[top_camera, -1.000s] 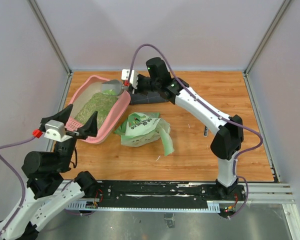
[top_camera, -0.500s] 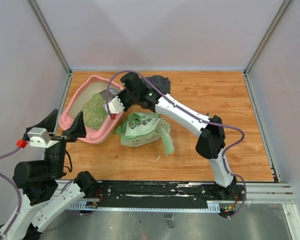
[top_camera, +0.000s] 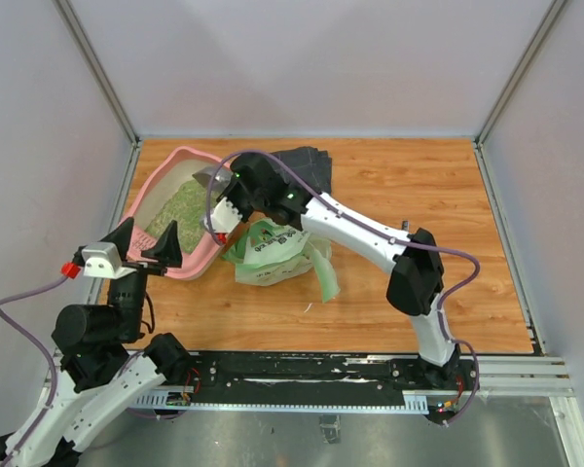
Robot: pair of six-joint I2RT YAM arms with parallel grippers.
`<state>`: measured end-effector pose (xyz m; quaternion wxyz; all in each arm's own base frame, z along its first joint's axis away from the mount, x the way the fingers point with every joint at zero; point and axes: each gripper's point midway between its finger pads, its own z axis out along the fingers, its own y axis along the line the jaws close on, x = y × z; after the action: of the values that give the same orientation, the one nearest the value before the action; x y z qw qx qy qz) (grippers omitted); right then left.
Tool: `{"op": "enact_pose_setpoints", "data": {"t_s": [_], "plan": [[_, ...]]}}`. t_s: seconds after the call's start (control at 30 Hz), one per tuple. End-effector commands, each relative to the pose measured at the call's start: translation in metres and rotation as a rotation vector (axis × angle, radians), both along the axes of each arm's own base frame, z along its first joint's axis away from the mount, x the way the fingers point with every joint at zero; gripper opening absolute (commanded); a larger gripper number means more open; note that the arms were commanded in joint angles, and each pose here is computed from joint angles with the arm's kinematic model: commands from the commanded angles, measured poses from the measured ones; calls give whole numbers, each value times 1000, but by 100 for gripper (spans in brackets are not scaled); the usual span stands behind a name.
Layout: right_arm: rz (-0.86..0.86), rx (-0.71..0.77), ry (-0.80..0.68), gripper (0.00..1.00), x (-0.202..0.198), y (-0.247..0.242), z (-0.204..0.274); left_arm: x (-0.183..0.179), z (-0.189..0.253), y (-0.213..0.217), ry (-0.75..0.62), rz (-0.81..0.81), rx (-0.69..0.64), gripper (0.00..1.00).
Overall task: Fill the litter box with clean litter
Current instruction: Pour the cat litter into the litter box, then adjust the spatula.
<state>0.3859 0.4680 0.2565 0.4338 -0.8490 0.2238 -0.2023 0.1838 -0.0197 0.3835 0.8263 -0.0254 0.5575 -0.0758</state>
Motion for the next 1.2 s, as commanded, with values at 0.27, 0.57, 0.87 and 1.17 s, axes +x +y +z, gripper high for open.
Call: {"op": "enact_pose_setpoints", "data": {"t_s": [0.27, 0.57, 0.87, 1.17], "plan": [[-276, 681, 413, 1, -25, -113, 95, 28, -22, -65, 141, -213, -142, 82], [-413, 937, 612, 1, -106, -197, 85, 59, -35, -124, 288, -329, -77, 84], [-409, 1186, 639, 1, -163, -258, 94, 92, -37, -173, 392, -439, -33, 86], [-324, 1323, 696, 1, -189, -270, 89, 94, -20, -217, 445, -727, -277, 86]]}}
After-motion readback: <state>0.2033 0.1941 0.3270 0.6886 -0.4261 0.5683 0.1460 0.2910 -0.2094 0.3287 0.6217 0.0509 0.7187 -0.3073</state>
